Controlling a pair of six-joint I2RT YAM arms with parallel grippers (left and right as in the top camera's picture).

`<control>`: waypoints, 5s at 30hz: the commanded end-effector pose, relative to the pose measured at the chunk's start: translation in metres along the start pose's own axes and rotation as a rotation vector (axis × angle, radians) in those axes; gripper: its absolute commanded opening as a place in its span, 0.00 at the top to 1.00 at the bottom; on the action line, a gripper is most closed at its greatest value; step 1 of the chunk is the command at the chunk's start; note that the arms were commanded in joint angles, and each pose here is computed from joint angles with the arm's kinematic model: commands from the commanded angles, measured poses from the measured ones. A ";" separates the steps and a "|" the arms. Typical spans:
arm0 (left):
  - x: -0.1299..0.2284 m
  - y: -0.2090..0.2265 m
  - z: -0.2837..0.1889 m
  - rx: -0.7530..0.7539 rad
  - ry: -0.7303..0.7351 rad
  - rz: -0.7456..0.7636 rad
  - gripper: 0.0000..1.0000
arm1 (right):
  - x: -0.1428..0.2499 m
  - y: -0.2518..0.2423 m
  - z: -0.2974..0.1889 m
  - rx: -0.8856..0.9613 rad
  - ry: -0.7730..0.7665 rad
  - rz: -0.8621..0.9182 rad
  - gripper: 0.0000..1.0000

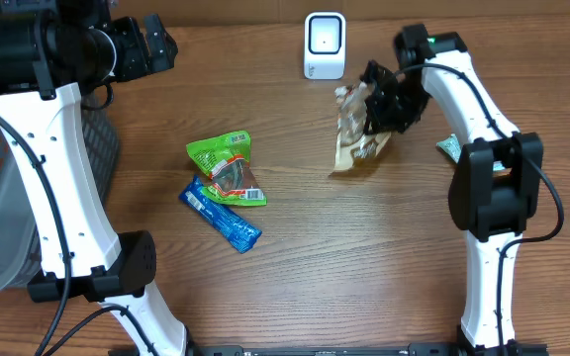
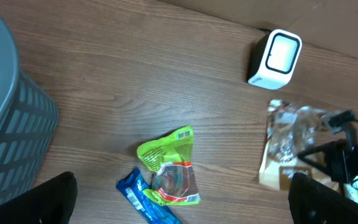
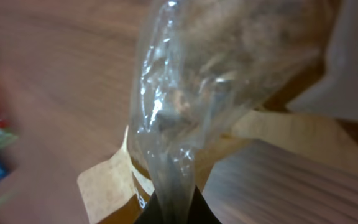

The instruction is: Scan the item barcode

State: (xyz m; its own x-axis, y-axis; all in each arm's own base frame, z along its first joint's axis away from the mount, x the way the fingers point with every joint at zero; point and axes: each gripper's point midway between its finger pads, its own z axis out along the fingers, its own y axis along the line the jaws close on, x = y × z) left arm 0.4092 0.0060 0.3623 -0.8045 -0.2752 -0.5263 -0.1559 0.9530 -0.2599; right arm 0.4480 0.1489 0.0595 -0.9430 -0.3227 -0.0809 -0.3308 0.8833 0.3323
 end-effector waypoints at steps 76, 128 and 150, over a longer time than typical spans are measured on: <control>0.000 0.002 0.004 -0.009 0.006 0.002 0.00 | -0.152 -0.001 -0.103 1.454 -0.135 -0.786 0.96; 0.000 0.002 0.004 -0.008 0.006 0.002 0.00 | 0.050 0.051 -0.239 0.120 -0.425 -0.121 0.96; 0.000 0.002 0.004 -0.009 0.006 0.002 0.00 | 0.089 -0.153 -0.119 -0.128 -0.411 0.596 0.60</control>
State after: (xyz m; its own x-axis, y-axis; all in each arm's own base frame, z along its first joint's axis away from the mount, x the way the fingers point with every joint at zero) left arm 0.4092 0.0060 0.3623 -0.8045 -0.2752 -0.5263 -0.1559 0.9530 -0.2599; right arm 0.4109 -0.0582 0.0957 -0.9174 0.3681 -0.1511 0.2522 0.8318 0.4945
